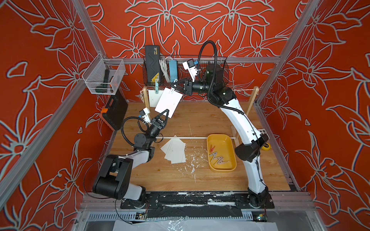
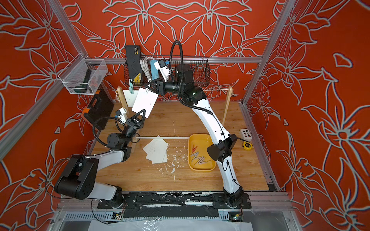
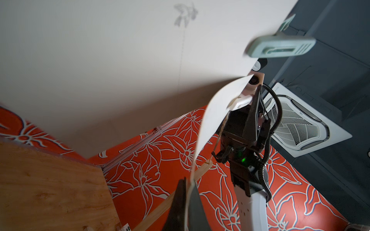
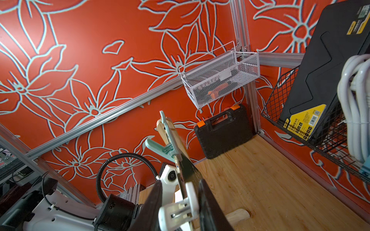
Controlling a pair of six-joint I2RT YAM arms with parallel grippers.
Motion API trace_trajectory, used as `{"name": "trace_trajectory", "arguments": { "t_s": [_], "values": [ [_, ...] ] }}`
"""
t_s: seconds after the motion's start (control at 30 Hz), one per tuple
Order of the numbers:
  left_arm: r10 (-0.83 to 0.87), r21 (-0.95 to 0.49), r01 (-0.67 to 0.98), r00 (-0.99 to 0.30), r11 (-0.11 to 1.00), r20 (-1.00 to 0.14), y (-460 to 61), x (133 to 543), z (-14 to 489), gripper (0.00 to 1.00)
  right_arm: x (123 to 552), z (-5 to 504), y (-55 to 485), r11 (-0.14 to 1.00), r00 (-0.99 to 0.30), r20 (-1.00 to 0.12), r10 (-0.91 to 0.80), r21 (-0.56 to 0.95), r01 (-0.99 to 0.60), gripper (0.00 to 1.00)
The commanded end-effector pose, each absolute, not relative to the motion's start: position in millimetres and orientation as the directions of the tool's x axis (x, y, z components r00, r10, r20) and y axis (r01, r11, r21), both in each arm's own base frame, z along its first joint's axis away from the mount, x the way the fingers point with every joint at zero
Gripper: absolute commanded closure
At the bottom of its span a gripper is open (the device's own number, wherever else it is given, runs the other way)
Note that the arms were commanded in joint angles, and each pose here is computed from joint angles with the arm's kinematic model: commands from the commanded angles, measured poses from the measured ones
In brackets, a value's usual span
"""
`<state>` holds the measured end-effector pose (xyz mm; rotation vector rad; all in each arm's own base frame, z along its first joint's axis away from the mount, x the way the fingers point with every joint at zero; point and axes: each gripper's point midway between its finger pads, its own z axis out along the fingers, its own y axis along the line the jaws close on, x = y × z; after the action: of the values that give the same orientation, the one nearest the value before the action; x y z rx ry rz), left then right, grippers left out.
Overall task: Remove the postcards from the strings
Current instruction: Remove the clamp from the clothesline.
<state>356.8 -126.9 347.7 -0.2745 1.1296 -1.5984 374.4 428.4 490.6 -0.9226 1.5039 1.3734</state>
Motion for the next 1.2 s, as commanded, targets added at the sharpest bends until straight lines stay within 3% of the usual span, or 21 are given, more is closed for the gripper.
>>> {"name": "trace_trajectory", "arguments": {
  "t_s": [0.0,0.9,1.17],
  "values": [
    [-0.857,-0.613,0.790,-0.300,0.023,-0.419,-125,320,387,1.00,364,513,428,0.097,-0.285,-0.956,0.076,0.291,-0.952,0.70],
    [-0.838,-0.664,0.747,-0.344,0.028,-0.423,-130,293,357,1.00,358,545,402,0.171,-0.198,-0.972,0.126,0.217,-0.961,0.71],
    [-0.805,-0.731,0.680,-0.402,0.056,-0.436,-142,281,327,1.00,354,556,386,0.203,-0.163,-0.977,0.138,0.189,-0.961,0.71]
  ]
}}
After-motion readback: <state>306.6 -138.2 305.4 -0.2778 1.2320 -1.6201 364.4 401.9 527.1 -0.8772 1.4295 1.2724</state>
